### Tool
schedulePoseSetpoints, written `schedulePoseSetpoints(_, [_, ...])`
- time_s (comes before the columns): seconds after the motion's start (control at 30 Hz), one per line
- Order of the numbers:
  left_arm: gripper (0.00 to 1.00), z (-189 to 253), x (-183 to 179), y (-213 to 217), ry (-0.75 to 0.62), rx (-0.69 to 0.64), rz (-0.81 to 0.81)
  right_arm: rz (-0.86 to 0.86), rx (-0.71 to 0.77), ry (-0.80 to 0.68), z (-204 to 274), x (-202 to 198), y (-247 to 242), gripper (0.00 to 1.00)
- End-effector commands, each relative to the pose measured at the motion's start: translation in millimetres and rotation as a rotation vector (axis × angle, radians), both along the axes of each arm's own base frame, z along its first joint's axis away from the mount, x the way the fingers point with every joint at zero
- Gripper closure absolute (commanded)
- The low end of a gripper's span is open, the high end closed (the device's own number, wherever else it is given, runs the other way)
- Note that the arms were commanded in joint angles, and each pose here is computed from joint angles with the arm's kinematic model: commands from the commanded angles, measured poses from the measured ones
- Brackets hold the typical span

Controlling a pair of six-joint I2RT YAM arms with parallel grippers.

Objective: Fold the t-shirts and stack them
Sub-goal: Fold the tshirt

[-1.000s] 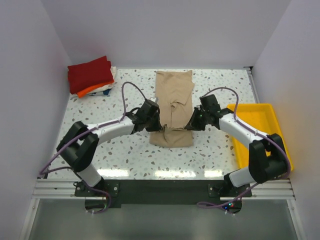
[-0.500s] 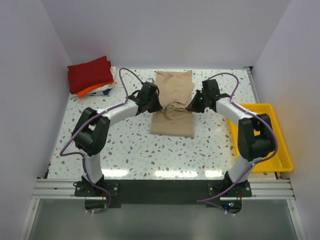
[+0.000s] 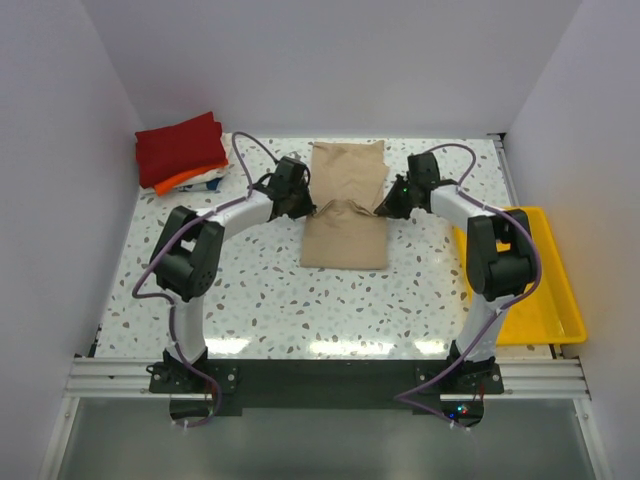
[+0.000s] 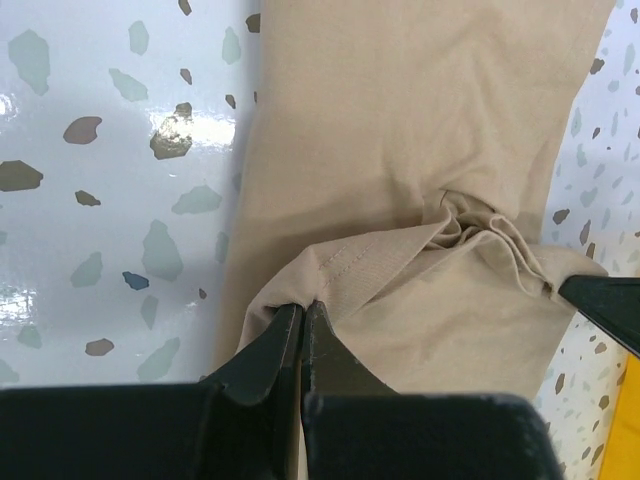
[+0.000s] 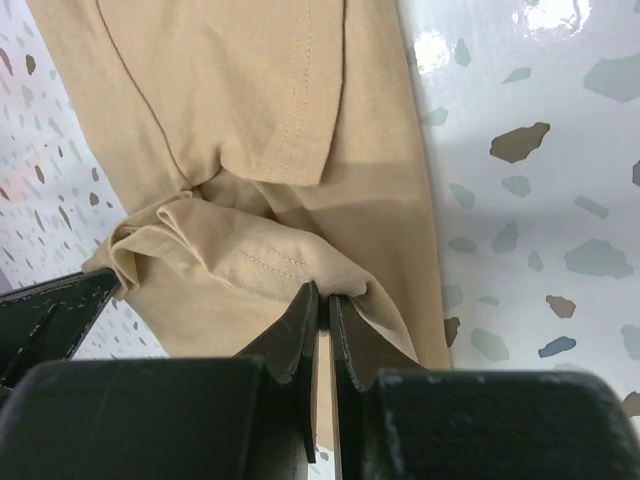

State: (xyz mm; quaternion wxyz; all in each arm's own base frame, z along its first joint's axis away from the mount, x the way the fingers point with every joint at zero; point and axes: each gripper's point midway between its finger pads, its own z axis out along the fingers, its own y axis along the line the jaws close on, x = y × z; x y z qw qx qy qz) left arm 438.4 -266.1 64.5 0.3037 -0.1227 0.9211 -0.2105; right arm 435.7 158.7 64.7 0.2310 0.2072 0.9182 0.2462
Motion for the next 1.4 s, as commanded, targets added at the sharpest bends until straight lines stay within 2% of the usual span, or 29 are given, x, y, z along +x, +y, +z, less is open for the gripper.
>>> schedulePoseSetpoints(0.0, [1.00,15.6,19.6,-3.2,-0.071,-0.019,-0.015,-0.012,0.037,-0.075,20.7,24.9,-1.4,1.00])
schedulePoseSetpoints(0.43, [1.00,9.7,33.5,-0.9,-0.076,-0.013,-0.035,-0.030,0.076,-0.061,7.8,40.0,-8.3,0.99])
schedulePoseSetpoints(0.6, [1.00,16.1,42.3,-1.2,-0.105,-0.030,-0.046,-0.029,0.084,-0.059,7.3,45.7,-6.9,0.95])
schedulePoseSetpoints(0.63, [0.97,19.6,44.6,-2.5,-0.114,-0.033,-0.049,-0.028,0.083,-0.062,8.8,46.7,-6.8,0.93])
schedulePoseSetpoints(0.73, [0.72,27.0,47.4,-2.7,-0.137,-0.037,-0.066,-0.027,0.091,-0.083,16.3,50.1,-8.3,0.76])
schedulePoseSetpoints(0.77, [0.59,30.1,48.8,-1.9,-0.149,-0.035,-0.069,-0.021,0.086,-0.096,21.2,51.5,-8.6,0.68])
schedulePoseSetpoints(0.83, [0.48,41.6,50.7,0.1,-0.182,-0.033,-0.076,-0.018,0.069,-0.117,31.9,53.1,-11.0,0.58])
schedulePoseSetpoints(0.87, [0.46,46.9,52.2,2.1,-0.198,-0.032,-0.074,-0.017,0.056,-0.126,34.7,53.8,-13.5,0.51])
schedulePoseSetpoints(0.9, [0.46,55.1,52.8,2.9,-0.218,-0.032,-0.081,-0.016,0.048,-0.138,39.9,54.2,-14.1,0.50])
schedulePoseSetpoints(0.93, [0.46,58.6,53.2,2.9,-0.228,-0.033,-0.083,-0.020,0.033,-0.154,43.5,55.5,-16.1,0.48])
schedulePoseSetpoints(1.0, [0.54,66.9,52.1,1.6,-0.248,-0.047,-0.090,-0.007,0.034,-0.182,53.3,52.7,-12.6,0.47])
schedulePoseSetpoints(1.1, [0.73,72.1,47.4,-12.4,-0.259,-0.118,-0.129,0.016,0.000,-0.206,55.8,47.2,-1.9,0.49])
schedulePoseSetpoints(1.13, [0.85,71.8,47.0,-16.4,-0.258,-0.134,-0.138,0.030,0.000,-0.215,54.8,47.0,4.0,0.50])
schedulePoseSetpoints(1.2, [0.95,67.7,44.2,-23.5,-0.243,-0.149,-0.155,0.074,0.011,-0.212,49.3,44.1,21.7,0.54])
schedulePoseSetpoints(1.23, [1.00,74.3,48.3,-29.4,-0.279,-0.169,-0.168,0.091,0.014,-0.222,51.1,45.9,28.3,0.56])
schedulePoseSetpoints(1.37, [1.00,66.6,46.5,-48.6,-0.275,-0.189,-0.228,0.154,0.032,-0.227,45.9,49.0,56.4,0.64])
